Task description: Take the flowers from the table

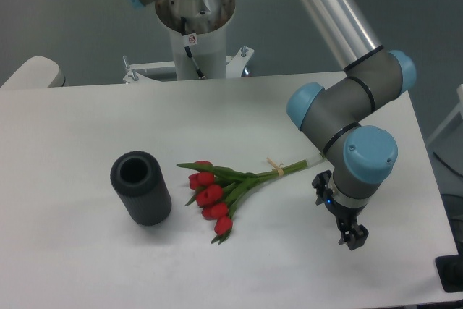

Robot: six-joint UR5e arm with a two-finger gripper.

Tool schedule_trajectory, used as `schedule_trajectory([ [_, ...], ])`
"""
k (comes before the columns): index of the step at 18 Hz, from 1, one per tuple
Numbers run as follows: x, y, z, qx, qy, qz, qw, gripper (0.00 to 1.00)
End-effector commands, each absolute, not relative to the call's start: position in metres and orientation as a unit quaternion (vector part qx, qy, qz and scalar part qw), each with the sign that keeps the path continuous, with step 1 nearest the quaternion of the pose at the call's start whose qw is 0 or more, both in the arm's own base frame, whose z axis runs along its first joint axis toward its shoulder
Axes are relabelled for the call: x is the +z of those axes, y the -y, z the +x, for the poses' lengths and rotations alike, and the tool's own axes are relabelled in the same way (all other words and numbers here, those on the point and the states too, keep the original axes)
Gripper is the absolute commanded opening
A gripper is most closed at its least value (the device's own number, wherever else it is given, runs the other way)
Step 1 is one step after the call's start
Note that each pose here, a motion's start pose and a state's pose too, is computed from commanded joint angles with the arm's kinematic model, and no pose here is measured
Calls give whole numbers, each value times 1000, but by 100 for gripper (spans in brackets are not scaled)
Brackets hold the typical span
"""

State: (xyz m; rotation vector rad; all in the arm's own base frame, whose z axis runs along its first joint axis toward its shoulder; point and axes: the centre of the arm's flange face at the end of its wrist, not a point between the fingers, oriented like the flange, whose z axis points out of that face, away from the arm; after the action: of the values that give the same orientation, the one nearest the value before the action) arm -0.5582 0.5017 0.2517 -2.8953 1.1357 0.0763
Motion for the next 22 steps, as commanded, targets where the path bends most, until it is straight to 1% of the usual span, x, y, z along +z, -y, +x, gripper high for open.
schedule_trajectory([
  [11, 246, -496, -553, 20, -361, -932, 19, 100],
  [13, 250, -498, -548, 32, -363, -931, 22, 100],
  [16, 255, -485, -526, 19, -362, -932, 22, 100],
  [18, 245, -473, -505, -2, -361, -932, 28, 100],
  [22, 232, -453, -472, -27, -359, -933, 23, 100],
])
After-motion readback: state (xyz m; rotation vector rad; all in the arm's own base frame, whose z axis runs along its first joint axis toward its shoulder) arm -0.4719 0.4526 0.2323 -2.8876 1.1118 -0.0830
